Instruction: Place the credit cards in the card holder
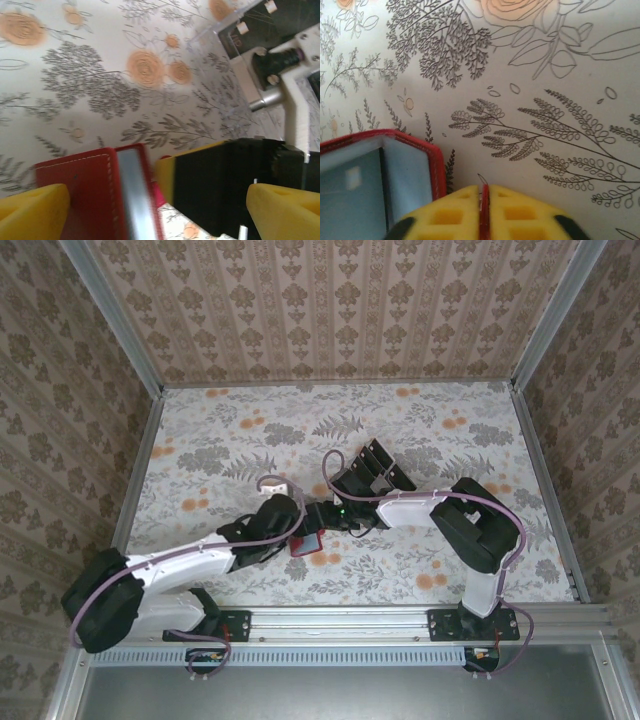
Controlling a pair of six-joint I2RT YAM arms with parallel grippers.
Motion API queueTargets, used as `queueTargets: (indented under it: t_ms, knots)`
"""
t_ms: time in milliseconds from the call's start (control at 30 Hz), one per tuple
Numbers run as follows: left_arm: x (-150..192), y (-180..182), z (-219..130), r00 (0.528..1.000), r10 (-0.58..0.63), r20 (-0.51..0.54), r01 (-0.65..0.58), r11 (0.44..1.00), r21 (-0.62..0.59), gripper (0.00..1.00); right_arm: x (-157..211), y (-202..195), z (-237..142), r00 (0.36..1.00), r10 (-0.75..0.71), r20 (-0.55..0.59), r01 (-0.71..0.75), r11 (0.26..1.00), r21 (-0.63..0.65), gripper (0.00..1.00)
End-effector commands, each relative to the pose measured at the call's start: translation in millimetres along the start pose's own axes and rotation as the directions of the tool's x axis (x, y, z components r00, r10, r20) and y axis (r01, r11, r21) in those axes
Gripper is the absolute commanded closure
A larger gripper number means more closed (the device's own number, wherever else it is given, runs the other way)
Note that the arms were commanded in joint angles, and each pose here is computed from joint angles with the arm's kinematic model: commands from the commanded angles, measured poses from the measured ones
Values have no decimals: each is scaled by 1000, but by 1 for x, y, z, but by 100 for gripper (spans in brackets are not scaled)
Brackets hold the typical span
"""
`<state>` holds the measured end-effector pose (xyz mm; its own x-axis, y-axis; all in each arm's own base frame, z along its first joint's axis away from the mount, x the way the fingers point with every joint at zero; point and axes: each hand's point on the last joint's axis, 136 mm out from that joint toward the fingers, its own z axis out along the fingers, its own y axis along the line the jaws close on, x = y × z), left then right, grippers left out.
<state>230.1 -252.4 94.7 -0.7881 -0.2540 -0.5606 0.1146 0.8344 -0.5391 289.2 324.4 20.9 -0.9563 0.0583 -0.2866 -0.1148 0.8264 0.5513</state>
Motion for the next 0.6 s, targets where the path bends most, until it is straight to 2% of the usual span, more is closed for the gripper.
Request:
queueTargets:
  t_ms: [0, 67, 167, 367, 567]
  knots:
    - [-4, -18, 7, 1000, -19, 25, 18, 999, 35, 0, -3, -11, -18, 1000, 21, 21, -22, 999, 27, 66]
    - [1, -21, 13, 1000, -18, 17, 18, 999, 37, 0, -8, -14, -31, 999, 23, 49, -24, 999, 35, 61]
    - [9, -20, 21, 1000, -13, 5, 13, 1000, 25, 0, -10, -23, -45, 996, 37, 75, -40, 998, 47, 59]
    - [24, -3, 30, 1000, -18, -1, 18, 999, -42, 0, -6, -36, -68, 993, 51, 106, -59, 995, 79, 59]
    - [30, 16, 31, 999, -43, 11, 44, 994, -98, 0, -7, -25, -89, 988, 54, 145, -59, 998, 30, 61]
